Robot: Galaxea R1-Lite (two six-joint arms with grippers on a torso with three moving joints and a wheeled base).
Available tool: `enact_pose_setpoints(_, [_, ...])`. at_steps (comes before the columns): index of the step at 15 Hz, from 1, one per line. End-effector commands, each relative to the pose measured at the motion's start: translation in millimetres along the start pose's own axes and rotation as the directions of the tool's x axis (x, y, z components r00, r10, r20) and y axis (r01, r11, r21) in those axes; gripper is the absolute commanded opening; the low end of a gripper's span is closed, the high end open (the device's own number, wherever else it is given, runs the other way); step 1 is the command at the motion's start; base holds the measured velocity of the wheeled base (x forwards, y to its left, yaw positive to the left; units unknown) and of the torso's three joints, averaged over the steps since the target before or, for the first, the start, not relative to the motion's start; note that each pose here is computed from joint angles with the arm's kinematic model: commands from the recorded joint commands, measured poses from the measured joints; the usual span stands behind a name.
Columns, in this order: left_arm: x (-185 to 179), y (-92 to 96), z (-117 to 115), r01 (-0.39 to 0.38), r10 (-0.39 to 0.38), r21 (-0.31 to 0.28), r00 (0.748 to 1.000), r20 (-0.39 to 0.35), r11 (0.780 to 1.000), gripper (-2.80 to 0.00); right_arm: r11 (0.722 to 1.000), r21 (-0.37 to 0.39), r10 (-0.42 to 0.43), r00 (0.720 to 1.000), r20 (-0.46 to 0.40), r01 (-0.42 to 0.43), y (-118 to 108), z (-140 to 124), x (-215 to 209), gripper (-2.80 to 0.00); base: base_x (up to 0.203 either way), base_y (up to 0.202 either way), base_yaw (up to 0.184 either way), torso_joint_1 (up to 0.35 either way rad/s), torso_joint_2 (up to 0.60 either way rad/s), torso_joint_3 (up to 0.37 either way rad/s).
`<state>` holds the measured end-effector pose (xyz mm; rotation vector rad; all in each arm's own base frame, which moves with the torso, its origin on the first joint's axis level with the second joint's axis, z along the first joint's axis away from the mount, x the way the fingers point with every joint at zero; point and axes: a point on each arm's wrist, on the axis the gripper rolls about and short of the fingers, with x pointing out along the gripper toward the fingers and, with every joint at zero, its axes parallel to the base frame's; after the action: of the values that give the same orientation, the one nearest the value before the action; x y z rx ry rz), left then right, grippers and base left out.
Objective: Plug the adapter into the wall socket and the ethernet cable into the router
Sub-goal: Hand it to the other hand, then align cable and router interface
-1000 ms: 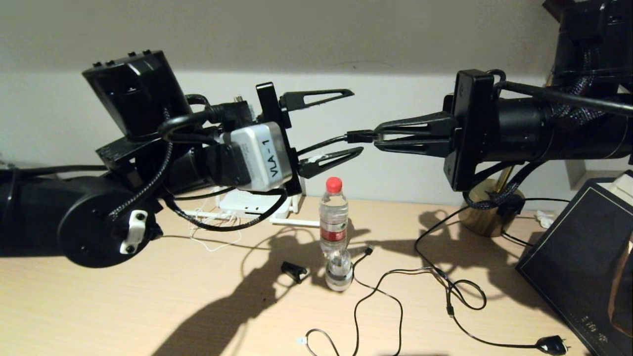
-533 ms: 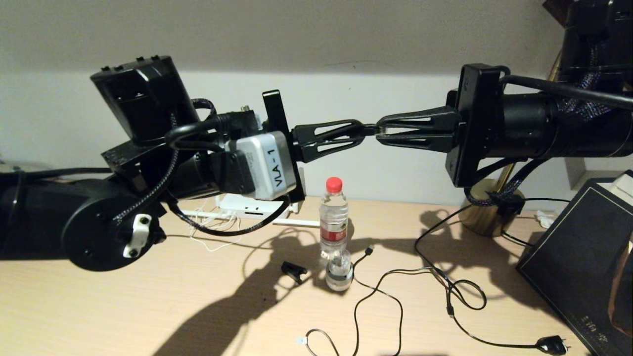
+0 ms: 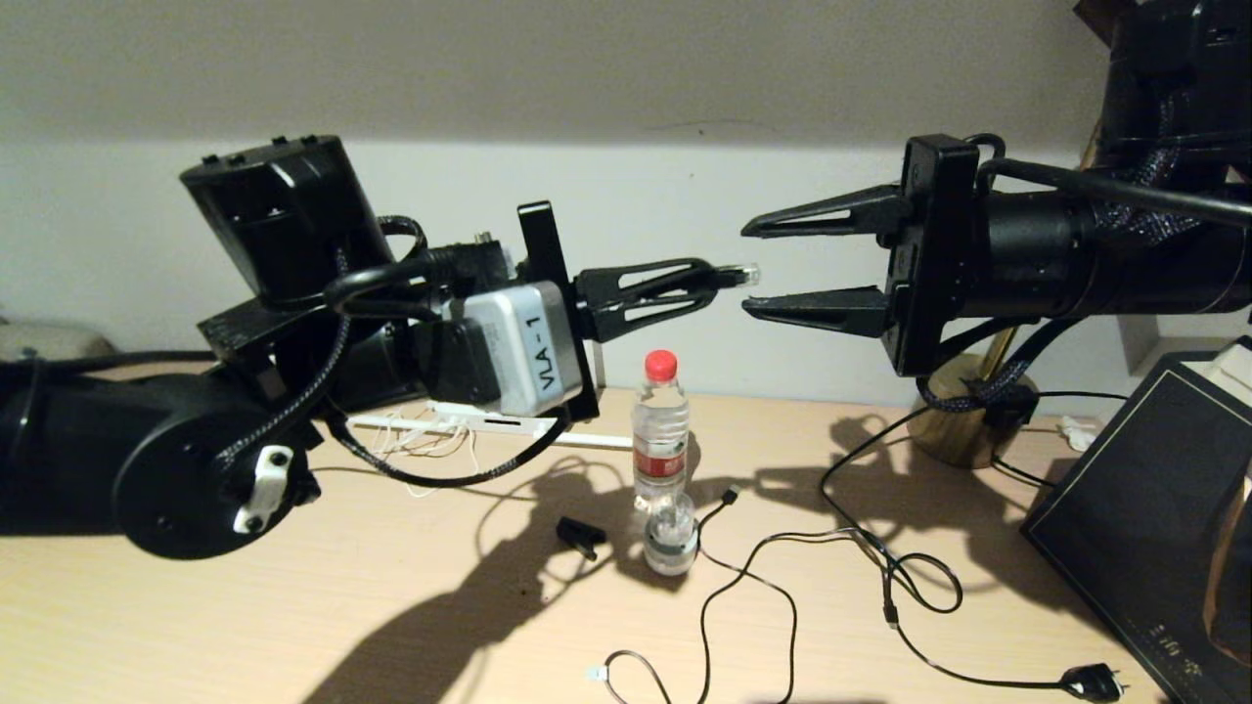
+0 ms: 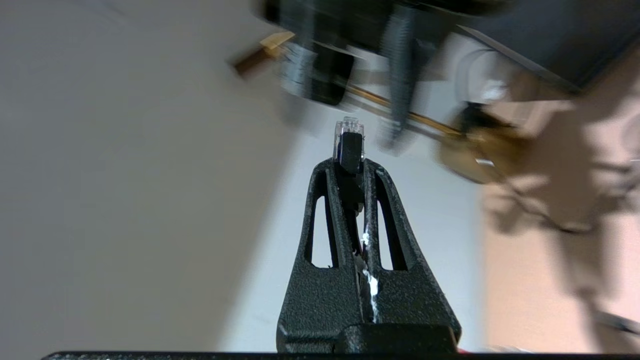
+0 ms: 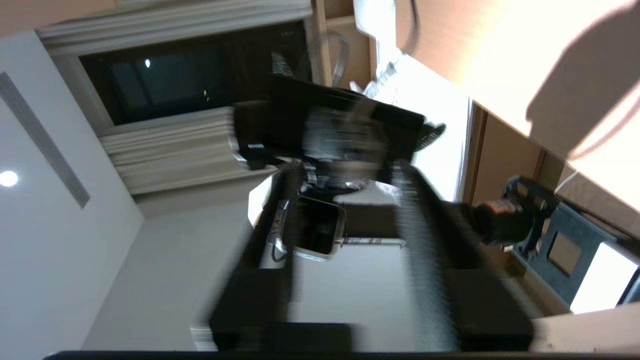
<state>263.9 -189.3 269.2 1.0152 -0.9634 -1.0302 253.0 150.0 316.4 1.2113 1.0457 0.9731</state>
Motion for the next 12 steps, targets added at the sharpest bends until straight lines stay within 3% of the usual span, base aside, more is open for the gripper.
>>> enact_pose_setpoints(1, [-23, -2.3, -1, 0.001, -0.005, -0.079, 0.999, -0.049, 0.997, -2.80, 1.000, -0.018, 0.013, 0.997, 0.078, -0.011, 7, -3, -14, 0.00, 0.000, 0.000, 0.000, 0.000, 0.00, 0.000])
enact_pose_setpoints(2, [-38, 3.4, -8, -0.027, 0.015, -0.114, 0.995, -0.101, 0.993, -2.80, 0.998, -0.055, 0.023, 0.991, 0.132, -0.016, 13, -9, -24, 0.00, 0.000, 0.000, 0.000, 0.000, 0.00, 0.000])
enact_pose_setpoints(3, [-55, 9.7, -17, -0.065, 0.039, -0.160, 0.986, -0.164, 0.985, -2.80, 0.990, -0.139, 0.030, 0.981, 0.194, -0.003, 17, -18, -36, 0.00, 0.000, 0.000, 0.000, 0.000, 0.00, 0.000])
enact_pose_setpoints(4, [-74, 16.2, -26, -0.122, 0.064, -0.246, 0.971, -0.231, 0.961, -2.80, 0.967, -0.251, 0.026, 0.961, 0.274, 0.045, 16, -30, -49, 0.00, 0.000, 0.000, 0.000, 0.000, 0.00, 0.000])
enact_pose_setpoints(5, [-88, 20.8, -29, -0.194, 0.089, -0.356, 0.953, -0.291, 0.914, -2.80, 0.918, -0.369, 0.009, 0.926, 0.378, 0.142, 10, -42, -61, 0.00, 0.000, 0.000, 0.000, 0.000, 0.00, 0.000])
enact_pose_setpoints(6, [-99, 22.8, -28, -0.284, 0.116, -0.473, 0.928, -0.354, 0.834, -2.80, 0.839, -0.463, -0.018, 0.865, 0.501, 0.286, 1, -55, -74, -2.80, 0.000, 0.000, 0.000, 0.000, 0.00, 0.000])
enact_pose_setpoints(7, [-107, 23.8, -23, -0.384, 0.145, -0.584, 0.899, -0.414, 0.716, -2.80, 0.768, -0.500, -0.031, 0.803, 0.596, 0.400, -6, -70, -88, -2.80, 0.000, 0.000, 0.000, 0.000, 0.00, 0.000])
enact_pose_setpoints(8, [-113, 24.7, -19, -0.490, 0.177, -0.678, 0.860, -0.479, 0.548, -2.80, 0.715, -0.508, -0.027, 0.745, 0.666, 0.480, -12, -88, -105, -2.80, 0.000, 0.000, 0.000, 0.000, 0.00, 0.000])
enact_pose_setpoints(9, [-118, 24.4, -17, -0.571, 0.202, -0.719, 0.818, -0.539, 0.395, -2.80, 0.671, -0.519, -0.006, 0.703, 0.711, 0.530, -16, -106, -120, -2.80, 0.000, 0.000, 0.000, 0.000, 0.00, 0.000])
enact_pose_setpoints(10, [-127, 20.7, -19, -0.648, 0.215, -0.719, 0.761, -0.612, 0.249, -2.80, 0.614, -0.530, 0.025, 0.656, 0.754, 0.586, -21, -128, -140, -2.80, 0.000, 0.000, 0.000, 0.000, 0.00, 0.000])
enact_pose_setpoints(11, [-139, 10.0, -23, -0.701, 0.195, -0.693, 0.713, -0.674, 0.168, -2.80, 0.544, -0.527, 0.057, 0.598, 0.799, 0.653, -27, -151, -159, -2.80, 0.000, 0.000, 0.000, 0.000, 0.00, 0.000])
enact_pose_setpoints(12, [-147, -3.6, -27, -0.741, 0.162, -0.660, 0.671, -0.723, 0.125, -2.80, 0.460, -0.502, 0.088, 0.525, 0.846, 0.732, -35, -174, -178, -2.80, 0.000, 0.000, 0.000, 0.000, 0.00, 0.000])
